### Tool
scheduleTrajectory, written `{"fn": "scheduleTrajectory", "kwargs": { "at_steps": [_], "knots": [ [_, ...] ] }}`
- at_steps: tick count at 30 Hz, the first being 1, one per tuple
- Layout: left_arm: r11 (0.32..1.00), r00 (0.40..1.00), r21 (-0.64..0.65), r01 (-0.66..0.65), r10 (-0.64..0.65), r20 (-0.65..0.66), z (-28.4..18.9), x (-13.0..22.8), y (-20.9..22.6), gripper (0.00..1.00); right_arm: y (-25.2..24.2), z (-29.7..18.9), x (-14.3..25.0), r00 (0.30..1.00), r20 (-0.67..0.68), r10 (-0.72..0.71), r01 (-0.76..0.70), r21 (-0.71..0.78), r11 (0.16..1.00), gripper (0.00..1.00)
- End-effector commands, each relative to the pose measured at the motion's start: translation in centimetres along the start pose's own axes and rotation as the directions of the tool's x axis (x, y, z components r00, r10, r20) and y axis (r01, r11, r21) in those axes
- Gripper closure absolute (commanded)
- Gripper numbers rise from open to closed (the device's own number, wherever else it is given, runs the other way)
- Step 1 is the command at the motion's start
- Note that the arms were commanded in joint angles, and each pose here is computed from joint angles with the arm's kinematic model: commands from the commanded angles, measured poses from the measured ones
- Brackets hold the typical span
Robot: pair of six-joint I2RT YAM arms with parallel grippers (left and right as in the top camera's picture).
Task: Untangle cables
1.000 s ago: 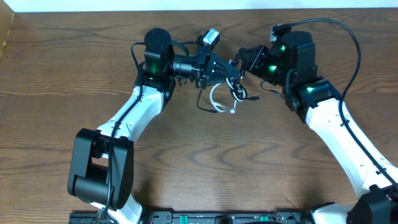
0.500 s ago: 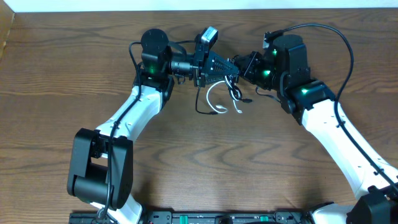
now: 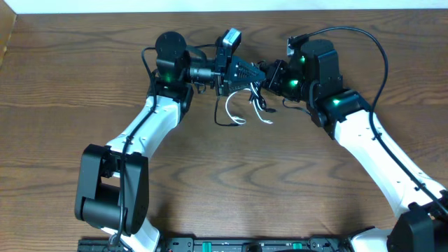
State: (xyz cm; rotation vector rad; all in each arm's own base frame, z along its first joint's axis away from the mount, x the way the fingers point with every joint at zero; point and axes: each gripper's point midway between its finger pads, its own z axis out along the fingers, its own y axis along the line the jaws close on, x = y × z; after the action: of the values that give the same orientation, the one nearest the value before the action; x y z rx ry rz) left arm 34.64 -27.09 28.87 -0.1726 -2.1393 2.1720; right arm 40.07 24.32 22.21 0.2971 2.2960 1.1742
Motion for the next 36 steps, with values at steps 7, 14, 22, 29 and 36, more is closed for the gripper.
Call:
{"fn": "scheduleTrajectory", "kwargs": {
  "at_steps": [7,14,22,29,36],
  "knots": [
    [0.996,0.996,0.011,-0.084,0.083,0.024,0.7,-0.2,-1.6,0.93,2.2,1.4,5.4,0.976,-0.208,-0.067,0.044,-0.114,0.992,0.99],
    [0.975,0.971,-0.003,-0.222,0.221,0.094,-0.5,-1.6,-1.7,0.93,2.3,0.9,5.6,0.965,-0.249,-0.082,0.045,-0.152,0.987,0.82],
    [0.955,0.945,-0.035,-0.295,0.297,0.135,-1.7,-2.5,-1.0,0.92,2.6,-0.5,5.5,0.947,-0.312,-0.082,0.008,-0.231,0.973,0.76],
    [0.946,0.931,-0.074,-0.315,0.323,0.167,-2.4,-3.3,0.1,0.92,-0.1,-1.1,2.9,0.964,-0.248,-0.098,0.053,-0.181,0.982,0.49],
    [0.961,0.949,-0.147,-0.234,0.258,0.178,-2.6,-3.5,3.6,0.93,-5.6,-2.7,-0.1,0.982,-0.180,-0.064,0.062,-0.019,0.998,0.42]
  ]
}}
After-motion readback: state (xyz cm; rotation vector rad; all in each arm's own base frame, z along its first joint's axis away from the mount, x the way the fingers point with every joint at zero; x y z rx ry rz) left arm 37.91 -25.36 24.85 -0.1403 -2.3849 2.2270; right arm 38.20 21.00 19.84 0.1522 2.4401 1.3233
